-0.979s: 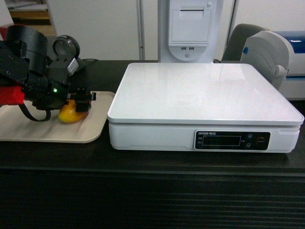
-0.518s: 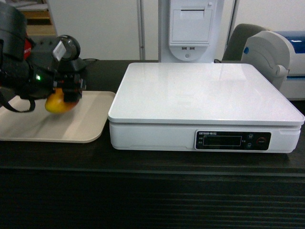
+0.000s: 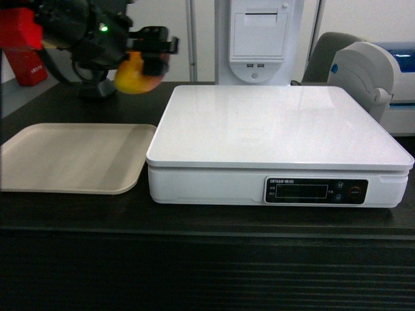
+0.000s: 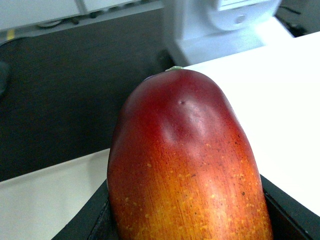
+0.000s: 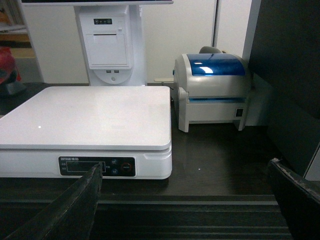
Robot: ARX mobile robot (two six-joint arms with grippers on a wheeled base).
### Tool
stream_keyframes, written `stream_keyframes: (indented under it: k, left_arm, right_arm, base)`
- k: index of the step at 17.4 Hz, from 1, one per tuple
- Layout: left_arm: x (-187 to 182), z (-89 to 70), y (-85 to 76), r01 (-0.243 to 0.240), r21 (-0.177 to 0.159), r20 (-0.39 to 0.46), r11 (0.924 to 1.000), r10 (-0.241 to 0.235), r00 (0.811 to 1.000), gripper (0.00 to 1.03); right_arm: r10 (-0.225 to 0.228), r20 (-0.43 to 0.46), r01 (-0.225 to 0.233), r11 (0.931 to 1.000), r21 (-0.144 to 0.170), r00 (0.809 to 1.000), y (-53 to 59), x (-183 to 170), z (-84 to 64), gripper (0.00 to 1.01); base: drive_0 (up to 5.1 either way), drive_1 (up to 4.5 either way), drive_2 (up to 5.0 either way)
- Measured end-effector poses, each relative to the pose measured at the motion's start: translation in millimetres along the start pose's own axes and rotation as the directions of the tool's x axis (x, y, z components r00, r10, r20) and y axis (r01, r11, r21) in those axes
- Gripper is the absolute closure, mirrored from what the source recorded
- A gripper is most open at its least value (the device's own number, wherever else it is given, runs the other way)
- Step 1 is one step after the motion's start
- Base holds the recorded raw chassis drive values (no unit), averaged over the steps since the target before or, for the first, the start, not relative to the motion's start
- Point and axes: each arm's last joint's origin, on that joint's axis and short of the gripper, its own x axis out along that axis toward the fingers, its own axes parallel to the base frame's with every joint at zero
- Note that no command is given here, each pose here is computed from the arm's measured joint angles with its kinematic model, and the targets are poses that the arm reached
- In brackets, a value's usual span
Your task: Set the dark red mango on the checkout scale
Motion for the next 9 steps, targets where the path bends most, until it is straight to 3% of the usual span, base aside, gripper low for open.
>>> stream_keyframes:
  k: [4, 9]
  left_arm:
    - [5.9, 20.8, -67.6, 0.109, 0.035, 0.039, 0.9935, -0.110, 0.993, 0.41]
    - [22.6, 4.9, -135.9, 0.217, 0.085, -0.021, 0.9725, -0.216, 0.976, 0.41]
  right_arm:
    - [0.000, 0.000, 0.000, 1.0000, 0.000, 1.000, 0.0, 0.0, 0.0, 0.03]
    - [0.000, 0.000, 0.000, 1.0000, 0.000, 1.000, 0.0, 0.0, 0.0, 0.03]
  base:
    - [0.0, 0.00, 0.0]
    - [0.0, 0.00, 0.0]
